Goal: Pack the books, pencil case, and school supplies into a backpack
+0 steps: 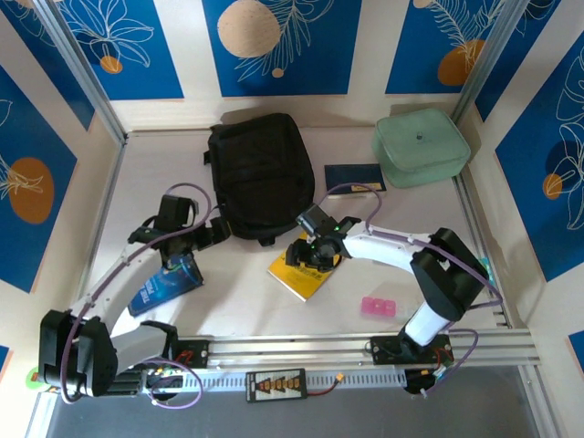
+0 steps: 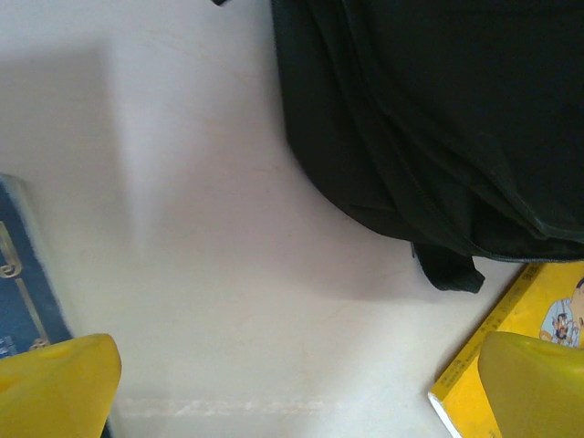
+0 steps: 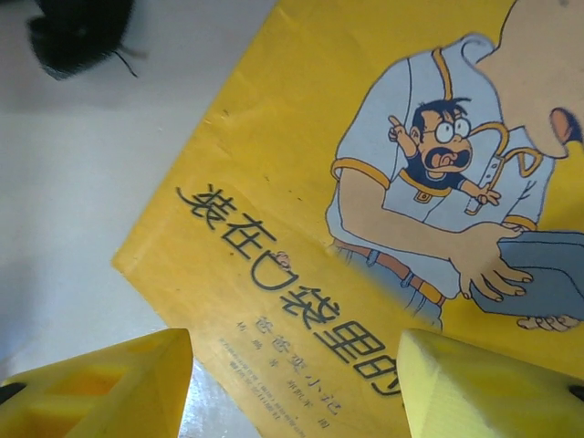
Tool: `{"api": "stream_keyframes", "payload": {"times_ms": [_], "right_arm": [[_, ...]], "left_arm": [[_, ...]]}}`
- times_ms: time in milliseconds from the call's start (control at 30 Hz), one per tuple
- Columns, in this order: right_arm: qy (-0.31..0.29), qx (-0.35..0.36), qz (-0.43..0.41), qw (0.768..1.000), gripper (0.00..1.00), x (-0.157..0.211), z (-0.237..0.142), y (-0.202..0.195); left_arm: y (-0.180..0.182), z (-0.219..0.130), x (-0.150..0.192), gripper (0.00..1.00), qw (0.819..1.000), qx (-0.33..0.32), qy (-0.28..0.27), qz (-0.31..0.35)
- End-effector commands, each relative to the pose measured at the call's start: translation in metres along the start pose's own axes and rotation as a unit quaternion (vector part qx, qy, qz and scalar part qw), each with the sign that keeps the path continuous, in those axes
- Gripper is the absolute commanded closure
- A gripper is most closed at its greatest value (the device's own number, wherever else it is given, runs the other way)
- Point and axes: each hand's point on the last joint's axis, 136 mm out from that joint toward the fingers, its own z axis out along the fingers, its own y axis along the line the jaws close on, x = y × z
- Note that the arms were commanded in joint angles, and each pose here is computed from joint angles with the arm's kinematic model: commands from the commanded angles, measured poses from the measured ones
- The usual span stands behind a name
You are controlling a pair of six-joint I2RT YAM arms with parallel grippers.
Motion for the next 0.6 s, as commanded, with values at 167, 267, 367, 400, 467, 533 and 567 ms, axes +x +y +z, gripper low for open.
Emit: {"api": "stream_keyframes", "payload": {"times_ms": [167,267,367,400,467,533,567], "right_arm": [[0.065,0.064,0.032,0.995,0.39,0.033,0.01,-0.054],[0.068,0.115,0.053,0.99,0.4,0.039,0.0,-0.09],[0.048,0.129,0.062,0.989,0.4,0.031,-0.016,-0.105],[0.031,0.129,0.064,0.989,0.4,0.024,-0.024,-0.105],[-0.004,0.121,0.083,0.989,0.4,0.008,-0.04,-0.104],[-0.043,0.123,0.12,0.984,0.4,-0.008,-0.058,-0.11],[-0.058,0.126,0.136,0.981,0.4,-0.012,-0.064,-0.114]], "left_arm": [[-0.056,0.006,-0.001,0.0,0.997,0.054,0.005,0.056],[-0.074,0.01,0.005,0.0,0.995,0.066,0.018,0.077],[-0.095,0.014,0.013,0.0,0.991,0.085,0.026,0.1],[-0.104,0.017,0.017,0.0,0.99,0.093,0.032,0.106],[-0.121,0.021,0.025,0.0,0.986,0.11,0.045,0.12],[-0.14,0.026,0.035,0.0,0.981,0.122,0.055,0.139],[-0.148,0.028,0.04,0.0,0.979,0.125,0.062,0.149]]}}
